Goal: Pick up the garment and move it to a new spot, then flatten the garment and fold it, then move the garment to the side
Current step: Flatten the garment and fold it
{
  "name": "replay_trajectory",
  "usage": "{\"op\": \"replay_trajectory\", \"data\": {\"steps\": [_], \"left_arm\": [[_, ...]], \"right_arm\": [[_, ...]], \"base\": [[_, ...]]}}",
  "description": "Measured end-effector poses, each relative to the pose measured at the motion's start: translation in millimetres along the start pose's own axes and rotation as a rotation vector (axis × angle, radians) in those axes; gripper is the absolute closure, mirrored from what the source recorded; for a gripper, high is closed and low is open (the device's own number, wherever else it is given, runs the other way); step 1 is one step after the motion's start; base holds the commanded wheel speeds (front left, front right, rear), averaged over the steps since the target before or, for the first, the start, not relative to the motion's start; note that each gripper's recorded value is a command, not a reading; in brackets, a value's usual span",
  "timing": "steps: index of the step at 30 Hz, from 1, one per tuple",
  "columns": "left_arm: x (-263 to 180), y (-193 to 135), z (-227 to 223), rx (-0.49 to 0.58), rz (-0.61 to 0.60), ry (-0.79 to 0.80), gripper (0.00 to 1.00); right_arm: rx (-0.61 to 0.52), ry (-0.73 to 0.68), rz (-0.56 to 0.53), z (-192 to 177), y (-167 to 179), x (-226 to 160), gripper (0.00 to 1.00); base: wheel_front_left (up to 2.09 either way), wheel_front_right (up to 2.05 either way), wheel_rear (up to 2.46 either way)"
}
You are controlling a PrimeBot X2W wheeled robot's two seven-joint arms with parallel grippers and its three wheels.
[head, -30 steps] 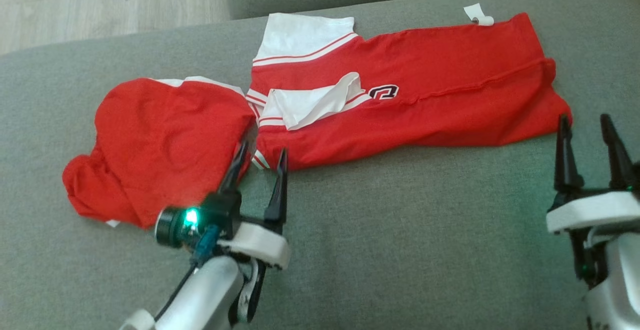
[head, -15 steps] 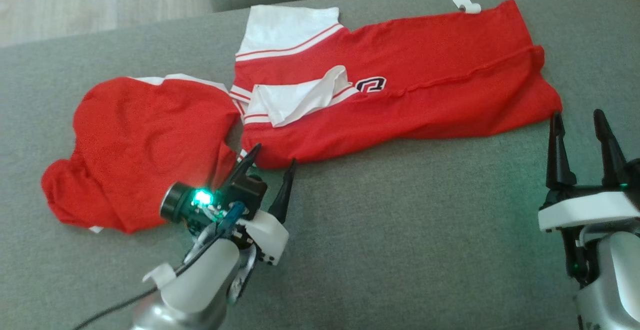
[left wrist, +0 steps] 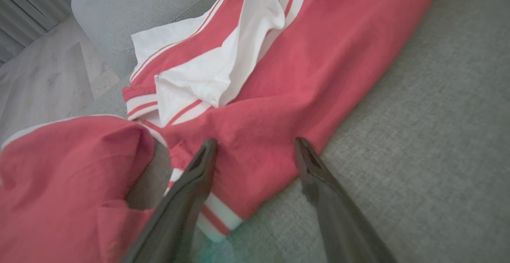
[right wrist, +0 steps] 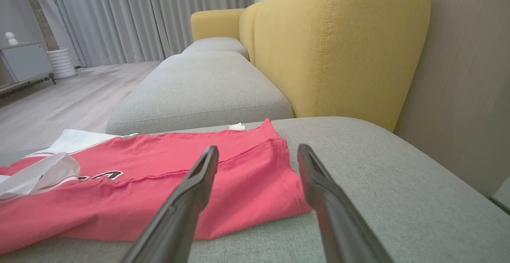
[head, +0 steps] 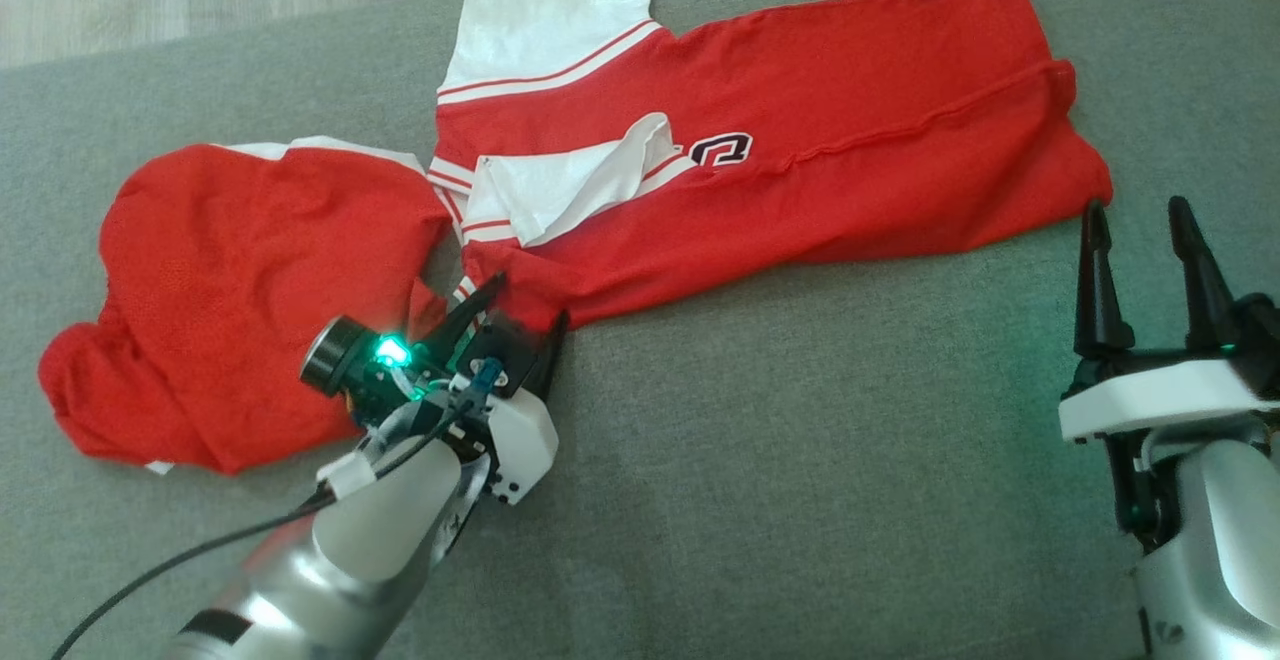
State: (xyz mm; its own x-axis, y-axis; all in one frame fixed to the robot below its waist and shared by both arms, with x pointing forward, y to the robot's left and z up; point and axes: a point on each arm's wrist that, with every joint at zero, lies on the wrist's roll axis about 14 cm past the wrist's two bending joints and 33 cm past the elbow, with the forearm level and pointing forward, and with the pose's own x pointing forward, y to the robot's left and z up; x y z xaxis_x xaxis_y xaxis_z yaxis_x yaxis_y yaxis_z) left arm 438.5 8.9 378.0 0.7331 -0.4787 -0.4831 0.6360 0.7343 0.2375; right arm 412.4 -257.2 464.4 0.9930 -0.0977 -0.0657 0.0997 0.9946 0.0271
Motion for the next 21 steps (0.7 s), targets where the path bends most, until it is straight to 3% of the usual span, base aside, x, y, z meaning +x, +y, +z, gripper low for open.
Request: {"op": "replay_trajectory", "data": {"steps": [2,3,4,9,14,21], "left_arm": [[1,-1,-1,0.003,-0.011,0.017,0.00],[1,-3,-2,0.000,-0.020,0.026,0.64],[1,-5,-2,-0.005,-0.031,0.032,1.00],[0,-9,3,-0.031,-0.040,0.008,1.00],[-6,4,31,-0.091,0.030,-0.131,1.00],[-15,7,63,-0.122,0.055,-0.270,1.00]], "right_arm": [[-0.008,0.010,0.000,-2,-1,0,0.00],[-0.012,0.018,0.000,-3,-1,0,0.00],[-0.014,0.016,0.000,-3,0,0,0.00],[-0.029,0.016,0.008,4,2,11,0.00],[-0.062,0.067,0.007,3,0,23,0.00],[-0.098,0.271,-0.038,-21,-15,46,0.00]], "base": [[0.00,0.00,0.00],[0.00,0.00,0.00],[0.00,0.00,0.00],[0.00,0.00,0.00],[0.00,0.00,0.00],[0.00,0.00,0.00]]}}
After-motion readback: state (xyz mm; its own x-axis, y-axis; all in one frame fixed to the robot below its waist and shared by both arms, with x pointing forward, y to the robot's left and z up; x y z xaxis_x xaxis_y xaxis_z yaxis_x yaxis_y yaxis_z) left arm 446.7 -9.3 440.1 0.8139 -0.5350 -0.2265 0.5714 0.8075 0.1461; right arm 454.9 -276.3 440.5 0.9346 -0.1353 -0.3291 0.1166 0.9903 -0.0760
